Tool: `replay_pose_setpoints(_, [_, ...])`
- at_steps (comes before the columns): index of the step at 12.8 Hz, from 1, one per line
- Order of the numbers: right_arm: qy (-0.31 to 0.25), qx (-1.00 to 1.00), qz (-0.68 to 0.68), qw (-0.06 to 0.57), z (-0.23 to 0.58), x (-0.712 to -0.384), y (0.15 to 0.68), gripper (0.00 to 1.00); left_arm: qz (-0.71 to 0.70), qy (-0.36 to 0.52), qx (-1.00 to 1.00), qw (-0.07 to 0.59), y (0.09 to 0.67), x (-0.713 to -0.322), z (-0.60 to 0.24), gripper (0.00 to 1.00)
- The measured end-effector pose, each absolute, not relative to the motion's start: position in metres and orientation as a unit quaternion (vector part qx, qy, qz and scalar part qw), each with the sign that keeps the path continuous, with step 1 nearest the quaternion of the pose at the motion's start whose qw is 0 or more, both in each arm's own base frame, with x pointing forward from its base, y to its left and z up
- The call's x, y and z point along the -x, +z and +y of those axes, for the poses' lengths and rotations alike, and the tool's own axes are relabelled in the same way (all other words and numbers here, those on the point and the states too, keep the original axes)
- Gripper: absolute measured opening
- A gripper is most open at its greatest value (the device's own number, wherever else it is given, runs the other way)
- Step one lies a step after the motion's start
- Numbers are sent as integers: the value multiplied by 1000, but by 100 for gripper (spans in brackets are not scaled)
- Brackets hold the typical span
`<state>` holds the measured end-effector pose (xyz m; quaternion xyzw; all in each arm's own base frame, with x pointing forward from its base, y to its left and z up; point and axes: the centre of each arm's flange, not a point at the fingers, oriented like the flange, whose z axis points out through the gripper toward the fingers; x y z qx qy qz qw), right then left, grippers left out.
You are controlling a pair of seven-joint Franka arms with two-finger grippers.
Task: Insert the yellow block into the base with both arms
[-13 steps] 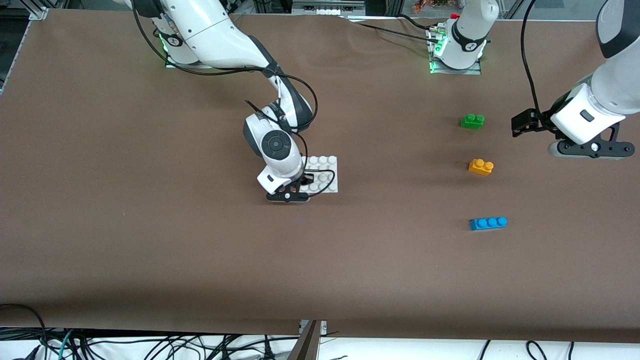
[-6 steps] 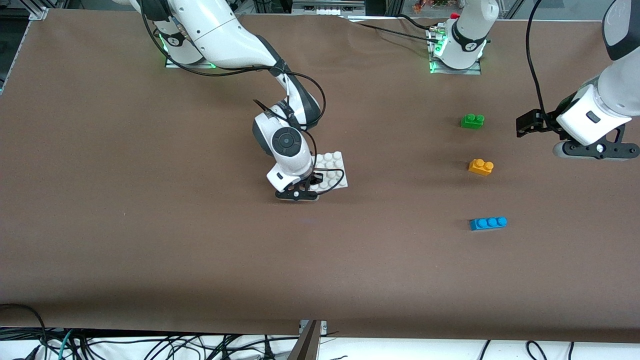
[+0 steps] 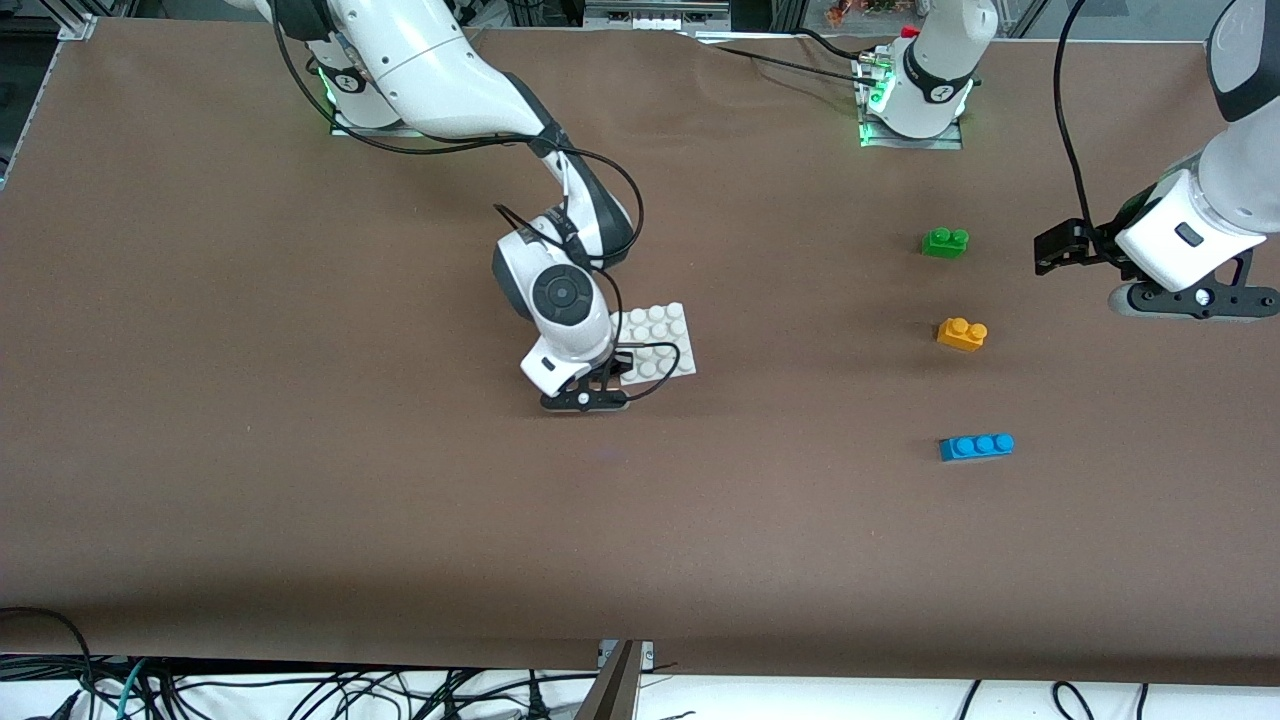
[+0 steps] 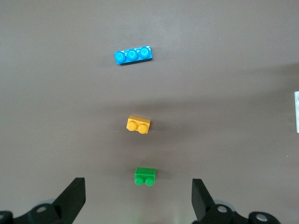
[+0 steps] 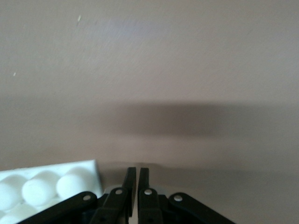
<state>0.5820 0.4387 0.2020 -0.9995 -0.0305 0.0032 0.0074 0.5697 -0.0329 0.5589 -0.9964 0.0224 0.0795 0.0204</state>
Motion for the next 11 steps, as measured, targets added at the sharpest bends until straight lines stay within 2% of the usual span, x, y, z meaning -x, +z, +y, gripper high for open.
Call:
replay_pose_setpoints(1, [-2, 999, -44, 3, 428, -592, 214, 11, 22, 80, 996, 20, 559, -570, -33, 100])
replay_pose_setpoints(2, [-6, 999, -53, 1, 416, -602, 230, 21, 22, 80, 996, 20, 559, -570, -33, 100])
replay_pose_setpoints(9, [-48, 997, -50, -20, 331, -650, 340, 99, 23, 80, 996, 20, 559, -570, -33, 100])
replay_pose_setpoints(11, [-57, 997, -50, -28, 300, -660, 373, 100, 23, 80, 996, 20, 559, -570, -33, 100])
